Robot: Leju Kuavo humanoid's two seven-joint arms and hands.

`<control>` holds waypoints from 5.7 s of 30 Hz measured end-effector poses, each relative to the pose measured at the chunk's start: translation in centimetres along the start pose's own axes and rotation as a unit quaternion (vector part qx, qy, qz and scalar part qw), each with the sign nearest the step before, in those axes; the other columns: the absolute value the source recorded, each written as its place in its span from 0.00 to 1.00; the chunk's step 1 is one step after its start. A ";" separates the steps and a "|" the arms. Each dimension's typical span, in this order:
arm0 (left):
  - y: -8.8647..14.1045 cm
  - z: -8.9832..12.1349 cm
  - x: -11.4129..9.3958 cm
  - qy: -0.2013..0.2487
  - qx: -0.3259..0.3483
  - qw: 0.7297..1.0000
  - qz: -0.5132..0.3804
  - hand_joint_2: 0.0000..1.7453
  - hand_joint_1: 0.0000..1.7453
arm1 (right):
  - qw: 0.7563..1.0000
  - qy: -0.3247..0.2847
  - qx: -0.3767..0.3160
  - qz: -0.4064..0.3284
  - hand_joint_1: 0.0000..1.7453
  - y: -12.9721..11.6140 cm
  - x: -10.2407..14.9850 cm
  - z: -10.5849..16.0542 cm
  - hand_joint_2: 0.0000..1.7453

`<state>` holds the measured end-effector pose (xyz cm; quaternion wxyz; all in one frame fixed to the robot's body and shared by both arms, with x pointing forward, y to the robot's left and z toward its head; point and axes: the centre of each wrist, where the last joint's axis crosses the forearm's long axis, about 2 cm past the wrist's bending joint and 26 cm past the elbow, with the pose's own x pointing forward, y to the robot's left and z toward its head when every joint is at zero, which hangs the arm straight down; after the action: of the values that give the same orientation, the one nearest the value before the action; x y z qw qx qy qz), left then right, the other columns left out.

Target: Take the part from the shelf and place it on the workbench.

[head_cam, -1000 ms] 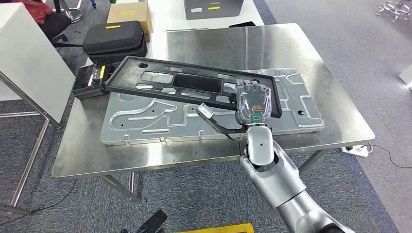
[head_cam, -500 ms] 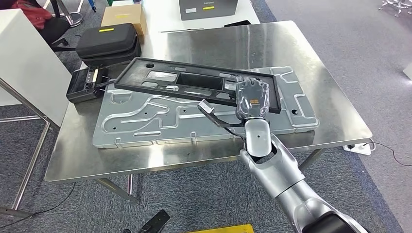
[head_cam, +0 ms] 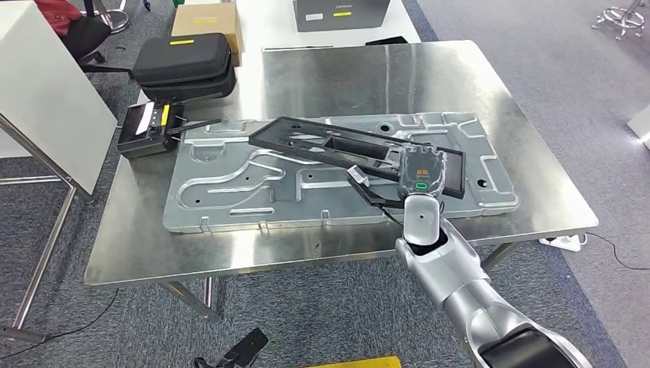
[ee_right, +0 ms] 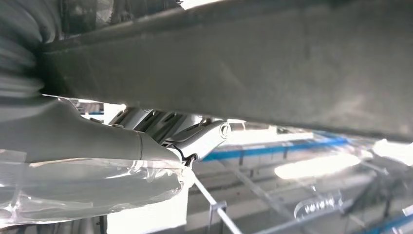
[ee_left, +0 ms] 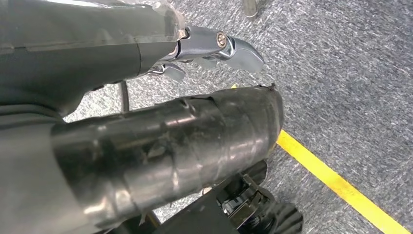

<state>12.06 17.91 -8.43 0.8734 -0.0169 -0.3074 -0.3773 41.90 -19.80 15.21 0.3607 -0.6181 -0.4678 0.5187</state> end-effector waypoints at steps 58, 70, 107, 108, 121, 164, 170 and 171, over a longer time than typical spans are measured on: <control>-1.4 1.4 -3.6 0.048 0.089 0.993 0.067 0.00 0.00 | 0.970 -0.051 -0.062 -0.230 0.00 -1.9 -2.8 7.7 0.00; -2.0 1.9 -4.6 0.062 0.107 0.988 0.088 0.00 0.00 | 0.905 -0.035 -0.231 -0.355 0.00 -4.0 -4.0 14.3 0.00; -1.9 2.4 -5.7 0.077 0.128 0.983 0.105 0.00 0.00 | 0.780 0.005 -0.315 -0.541 0.00 -4.0 -2.4 20.7 0.00; -1.9 2.4 -5.8 0.077 0.129 0.983 0.105 0.00 0.00 | 0.780 0.006 -0.313 -0.543 0.00 -3.9 -2.4 20.9 0.00; -1.7 2.5 -6.1 0.083 0.138 0.981 0.110 0.00 0.00 | 0.765 0.031 -0.294 -0.572 0.00 -3.1 -2.3 21.9 0.00; -1.9 2.7 -6.6 0.092 0.144 0.977 0.124 0.00 0.00 | 0.753 0.067 -0.286 -0.589 0.00 -2.0 -3.1 22.9 0.00; -1.9 2.7 -6.6 0.092 0.144 0.977 0.126 0.00 0.00 | 0.754 0.072 -0.282 -0.589 0.00 -1.8 -3.2 23.0 0.00; -1.9 2.7 -6.6 0.091 0.145 0.977 0.126 0.00 0.00 | 0.754 0.073 -0.282 -0.590 0.00 -1.8 -3.2 23.1 0.00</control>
<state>5.92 21.54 -10.23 0.9315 0.1056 -0.2729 -0.2158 18.88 -23.21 13.22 0.4376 -0.3293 -0.8367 0.0016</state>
